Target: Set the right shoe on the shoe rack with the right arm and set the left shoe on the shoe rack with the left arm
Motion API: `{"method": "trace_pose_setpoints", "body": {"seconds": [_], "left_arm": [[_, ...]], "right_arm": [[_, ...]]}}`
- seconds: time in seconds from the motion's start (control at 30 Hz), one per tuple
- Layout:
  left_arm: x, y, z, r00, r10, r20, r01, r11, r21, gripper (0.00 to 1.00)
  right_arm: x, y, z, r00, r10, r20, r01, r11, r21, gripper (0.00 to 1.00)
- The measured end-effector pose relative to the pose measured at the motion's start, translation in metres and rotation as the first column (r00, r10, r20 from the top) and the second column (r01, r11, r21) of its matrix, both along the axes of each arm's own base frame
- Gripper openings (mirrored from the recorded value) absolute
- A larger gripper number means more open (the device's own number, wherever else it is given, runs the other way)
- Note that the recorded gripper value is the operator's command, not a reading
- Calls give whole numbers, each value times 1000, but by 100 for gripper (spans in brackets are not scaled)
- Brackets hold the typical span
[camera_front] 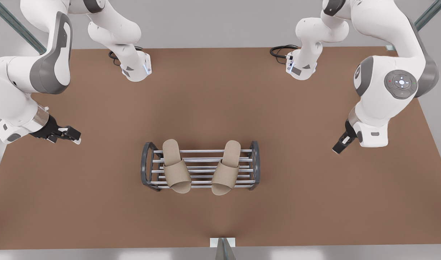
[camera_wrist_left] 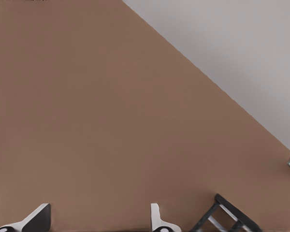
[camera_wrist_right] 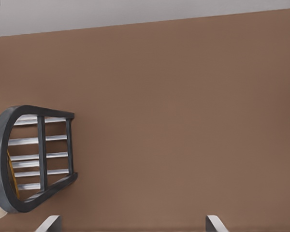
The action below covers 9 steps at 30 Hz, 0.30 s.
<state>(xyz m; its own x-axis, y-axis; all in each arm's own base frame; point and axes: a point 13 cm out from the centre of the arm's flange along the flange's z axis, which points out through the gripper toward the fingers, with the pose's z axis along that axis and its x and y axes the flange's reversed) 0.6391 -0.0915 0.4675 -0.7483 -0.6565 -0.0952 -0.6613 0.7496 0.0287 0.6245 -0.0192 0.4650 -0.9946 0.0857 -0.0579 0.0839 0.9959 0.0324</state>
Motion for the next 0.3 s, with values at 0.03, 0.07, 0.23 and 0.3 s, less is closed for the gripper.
{"method": "trace_pose_setpoints", "body": {"seconds": [0.03,0.07,0.23,0.3], "left_arm": [[-5,1,-5,998,-49,-31,50,999,8,100],[-9,2,-8,994,-97,-57,98,995,13,100],[-23,5,-16,945,-292,-145,296,955,6,100],[-26,6,-20,920,-354,-168,359,933,-3,100]], "right_arm": [[0,0,0,1000,-3,0,3,1000,0,100],[0,0,0,1000,-6,0,6,1000,0,100],[0,1,0,1000,-16,-1,16,1000,1,100],[0,1,-1,1000,-20,-1,20,1000,2,100]]}}
